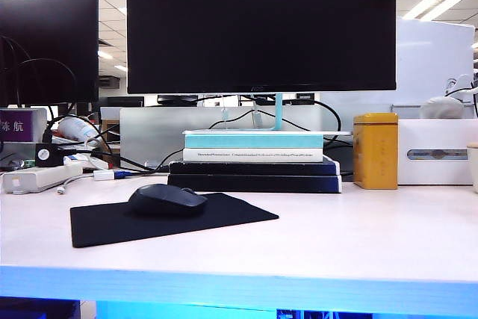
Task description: Place the black mouse on the black mouse pad.
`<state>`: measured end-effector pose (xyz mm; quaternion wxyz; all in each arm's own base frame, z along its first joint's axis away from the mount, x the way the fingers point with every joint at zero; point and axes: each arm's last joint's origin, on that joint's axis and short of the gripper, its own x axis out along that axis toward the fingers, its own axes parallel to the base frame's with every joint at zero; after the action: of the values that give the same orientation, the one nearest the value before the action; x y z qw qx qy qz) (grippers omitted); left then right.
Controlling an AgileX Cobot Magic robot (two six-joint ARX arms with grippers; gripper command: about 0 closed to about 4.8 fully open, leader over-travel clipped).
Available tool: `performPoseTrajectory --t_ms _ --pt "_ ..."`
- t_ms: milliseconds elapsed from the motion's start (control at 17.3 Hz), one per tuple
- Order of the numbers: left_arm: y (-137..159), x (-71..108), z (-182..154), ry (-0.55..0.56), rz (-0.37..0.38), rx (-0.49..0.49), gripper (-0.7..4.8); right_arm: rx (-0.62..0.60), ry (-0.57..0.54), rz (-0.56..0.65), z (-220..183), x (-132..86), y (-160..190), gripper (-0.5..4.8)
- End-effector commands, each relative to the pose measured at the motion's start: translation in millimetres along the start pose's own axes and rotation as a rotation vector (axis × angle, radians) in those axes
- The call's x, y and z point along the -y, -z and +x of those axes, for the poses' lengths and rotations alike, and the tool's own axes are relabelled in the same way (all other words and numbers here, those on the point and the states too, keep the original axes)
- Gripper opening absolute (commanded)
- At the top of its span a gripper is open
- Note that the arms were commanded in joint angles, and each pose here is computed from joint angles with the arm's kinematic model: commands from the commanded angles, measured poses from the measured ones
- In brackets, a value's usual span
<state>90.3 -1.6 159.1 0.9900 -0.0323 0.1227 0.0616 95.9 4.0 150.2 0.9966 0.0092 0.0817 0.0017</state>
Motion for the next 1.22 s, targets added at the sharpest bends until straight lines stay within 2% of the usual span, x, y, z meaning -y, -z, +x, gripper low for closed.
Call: performPoseTrajectory --t_ms 58,116,232,347,463,1216 --pt "2.5 -3.0 -0.5 -0.089 0.045 -0.002 -0.04 0.001 -0.002 0.003 0.9 -0.1 2.0 -0.01" --pt "7.1 -2.7 1.6 -0.076 0.047 -0.015 -0.04 -0.001 -0.002 0.003 1.0 0.0 2.1 -0.01" --pt "6.9 1.5 3.7 0.062 0.102 0.018 -0.03 0.002 -0.002 0.003 0.9 -0.1 1.8 -0.01" --pt "8.3 4.5 7.1 0.151 0.093 0.074 -0.03 -0.001 -0.002 0.003 1.0 0.0 2.1 -0.01" --pt "8.6 5.0 7.1 0.166 0.047 0.070 -0.02 0.000 -0.003 0.003 0.9 -0.1 2.0 -0.01" --pt "8.1 5.4 6.9 0.171 0.052 0.075 -0.02 0.000 -0.002 0.003 0.9 0.0 2.0 -0.01"
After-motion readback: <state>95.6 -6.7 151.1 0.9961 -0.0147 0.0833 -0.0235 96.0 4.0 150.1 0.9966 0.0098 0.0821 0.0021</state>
